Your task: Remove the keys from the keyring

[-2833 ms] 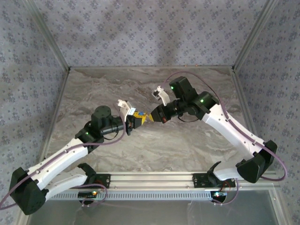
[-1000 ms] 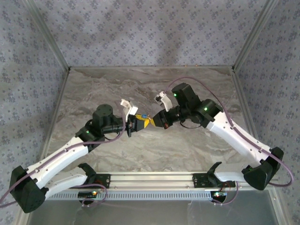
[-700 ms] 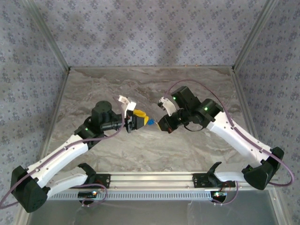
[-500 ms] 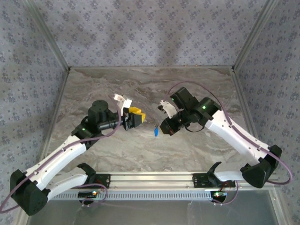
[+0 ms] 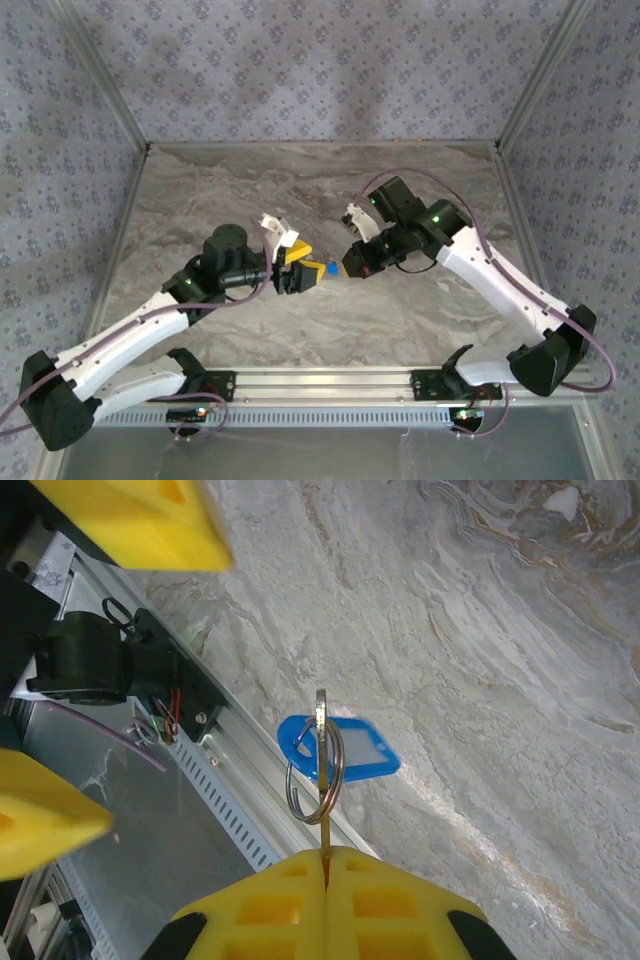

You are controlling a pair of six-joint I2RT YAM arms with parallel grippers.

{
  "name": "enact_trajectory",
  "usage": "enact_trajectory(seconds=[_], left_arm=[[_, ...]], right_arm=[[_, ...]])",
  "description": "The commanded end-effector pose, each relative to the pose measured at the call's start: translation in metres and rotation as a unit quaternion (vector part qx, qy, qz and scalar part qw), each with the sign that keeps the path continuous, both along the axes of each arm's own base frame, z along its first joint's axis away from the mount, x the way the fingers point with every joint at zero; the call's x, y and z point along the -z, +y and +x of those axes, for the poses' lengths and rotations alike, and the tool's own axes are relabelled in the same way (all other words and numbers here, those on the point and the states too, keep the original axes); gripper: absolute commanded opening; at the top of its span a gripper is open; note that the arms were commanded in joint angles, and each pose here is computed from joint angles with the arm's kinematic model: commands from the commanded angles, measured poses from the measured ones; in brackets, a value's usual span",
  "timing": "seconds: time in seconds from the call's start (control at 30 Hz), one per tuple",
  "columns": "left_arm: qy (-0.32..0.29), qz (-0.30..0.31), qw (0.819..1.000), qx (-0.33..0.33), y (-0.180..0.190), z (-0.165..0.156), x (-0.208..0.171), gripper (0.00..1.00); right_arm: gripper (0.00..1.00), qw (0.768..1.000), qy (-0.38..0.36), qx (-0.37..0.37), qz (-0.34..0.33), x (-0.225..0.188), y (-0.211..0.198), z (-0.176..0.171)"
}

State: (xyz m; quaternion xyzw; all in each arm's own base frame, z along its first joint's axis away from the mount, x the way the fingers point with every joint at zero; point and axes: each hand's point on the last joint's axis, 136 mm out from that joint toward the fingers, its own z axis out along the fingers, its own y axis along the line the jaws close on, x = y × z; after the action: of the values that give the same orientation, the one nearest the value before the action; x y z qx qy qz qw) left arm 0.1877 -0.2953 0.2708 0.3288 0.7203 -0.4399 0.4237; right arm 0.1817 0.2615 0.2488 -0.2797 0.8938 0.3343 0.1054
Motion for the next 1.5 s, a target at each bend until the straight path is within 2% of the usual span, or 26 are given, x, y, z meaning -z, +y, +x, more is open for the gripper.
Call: enact_trajectory(seconds=[0.0,0.17,0.27,0.57,0.73,0.93,1.13,1.3,1.47], left_arm=[[-0.093,0.038,0.994,-0.052,0.006,0.015,-0.006,0.73],[-0.221,0.072,0.966,-0.111,0.016,0.019,-0.012,0.76],[-0.260,0.088,0.954,-0.121,0.017,0.018,-0.014,0.80],[-0.346,0.125,0.923,-0.113,0.000,0.011,-0.016,0.80],[-0.351,0.134,0.922,-0.097,-0.007,0.009,-0.011,0.80],[-0.354,0.130,0.919,-0.116,-0.005,0.014,-0.018,0.78],[-0.352,0.120,0.910,-0.185,0.009,0.032,-0.033,0.74],[-0.329,0.096,0.914,-0.217,0.024,0.046,-0.043,0.69],[-0.316,0.095,0.911,-0.248,0.038,0.055,-0.045,0.64]], right_arm=[[0.00,1.000,-0.001,-0.007,0.010,-0.009,0.007,-0.002],[0.00,1.000,-0.013,-0.008,0.008,-0.011,0.011,-0.003],[0.00,1.000,-0.016,-0.006,0.012,-0.013,0.013,-0.002],[0.00,1.000,-0.024,-0.011,0.016,-0.016,0.017,-0.004],[0.00,0.999,-0.030,-0.010,0.018,-0.018,0.016,-0.004],[0.00,0.999,-0.031,-0.015,0.022,-0.019,0.018,-0.009],[0.00,0.999,-0.029,-0.029,0.026,-0.018,0.023,-0.016],[0.00,0.999,-0.025,-0.037,0.019,-0.012,0.025,-0.022],[0.00,0.999,-0.025,-0.036,0.019,-0.013,0.024,-0.025]])
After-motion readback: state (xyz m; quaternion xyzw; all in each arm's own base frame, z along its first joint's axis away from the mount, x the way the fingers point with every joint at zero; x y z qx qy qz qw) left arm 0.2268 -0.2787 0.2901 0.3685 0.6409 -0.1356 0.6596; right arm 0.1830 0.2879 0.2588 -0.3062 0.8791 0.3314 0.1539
